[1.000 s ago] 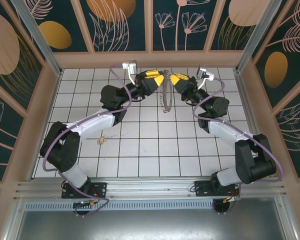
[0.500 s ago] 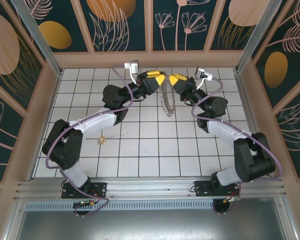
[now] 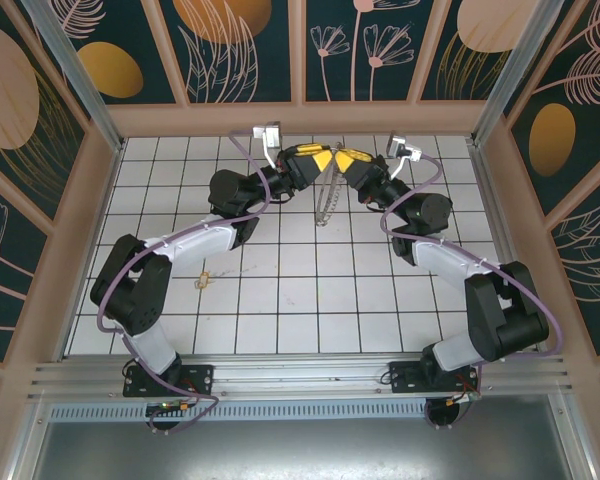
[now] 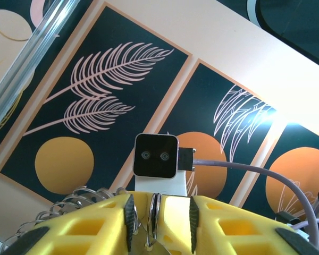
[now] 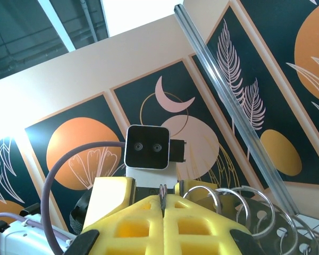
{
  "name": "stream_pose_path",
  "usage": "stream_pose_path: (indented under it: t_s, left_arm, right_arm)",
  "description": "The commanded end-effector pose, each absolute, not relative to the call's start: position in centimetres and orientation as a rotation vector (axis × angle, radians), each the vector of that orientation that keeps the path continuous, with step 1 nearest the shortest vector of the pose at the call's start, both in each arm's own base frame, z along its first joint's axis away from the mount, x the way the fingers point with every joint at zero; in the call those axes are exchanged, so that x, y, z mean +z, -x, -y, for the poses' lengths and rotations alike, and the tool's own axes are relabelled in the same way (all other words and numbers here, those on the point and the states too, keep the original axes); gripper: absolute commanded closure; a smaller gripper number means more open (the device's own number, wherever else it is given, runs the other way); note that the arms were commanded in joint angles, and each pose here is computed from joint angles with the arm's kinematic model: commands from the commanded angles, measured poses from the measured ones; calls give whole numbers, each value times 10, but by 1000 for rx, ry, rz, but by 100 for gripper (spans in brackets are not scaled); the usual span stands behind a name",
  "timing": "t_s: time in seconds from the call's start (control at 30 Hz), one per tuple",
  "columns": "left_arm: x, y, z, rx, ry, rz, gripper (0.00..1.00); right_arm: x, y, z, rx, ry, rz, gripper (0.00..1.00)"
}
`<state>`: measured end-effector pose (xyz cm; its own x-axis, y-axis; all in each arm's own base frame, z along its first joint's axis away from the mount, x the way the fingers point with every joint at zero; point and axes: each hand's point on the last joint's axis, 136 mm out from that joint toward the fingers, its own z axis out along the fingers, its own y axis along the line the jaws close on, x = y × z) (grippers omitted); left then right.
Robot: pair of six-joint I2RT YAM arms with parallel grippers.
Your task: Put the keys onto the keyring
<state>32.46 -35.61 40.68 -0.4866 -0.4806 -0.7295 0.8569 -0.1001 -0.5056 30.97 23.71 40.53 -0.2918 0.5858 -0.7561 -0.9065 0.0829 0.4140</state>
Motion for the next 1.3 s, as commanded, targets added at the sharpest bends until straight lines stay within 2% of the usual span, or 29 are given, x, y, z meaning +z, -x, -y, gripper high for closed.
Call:
stream_pose_path:
  t_s: [0.0,0.13,0.3,0.33,0.4,0.57,0.67,0.9,1.27]
  left_arm:
    - [417,-318,356,-1768,-517,-1117,70]
    - [416,-317,357,-1771,-519,-1118,80]
    - [414,-318,358,-1757,-524,-1129,99]
    - [413,-319,358,-1747,-524,-1139,100]
    - [410,-321,360,-1724,-531,-1161,100]
    - [404,-326,362,-1601,-571,-1240,100]
    - [397,-328,366,-1519,-624,-1290,100]
    - [377,-327,375,-1374,-807,-1400,100]
    - [377,-317,378,-1342,-970,-1410,100]
  right_arm:
    - [433,-295,-235,1531,457,-968,100]
    - [432,-296,-236,1531,455,-974,100]
    - [431,-298,-238,1530,464,-997,100]
    - [430,-299,-239,1524,466,-1011,100]
    - [427,-302,-240,1508,466,-1053,99]
    - [421,-307,-235,1415,469,-1167,69]
    - [419,-306,-231,1350,480,-1224,60]
    - [407,-301,-215,1244,509,-1320,55]
    - [383,-287,-203,1253,589,-1381,53]
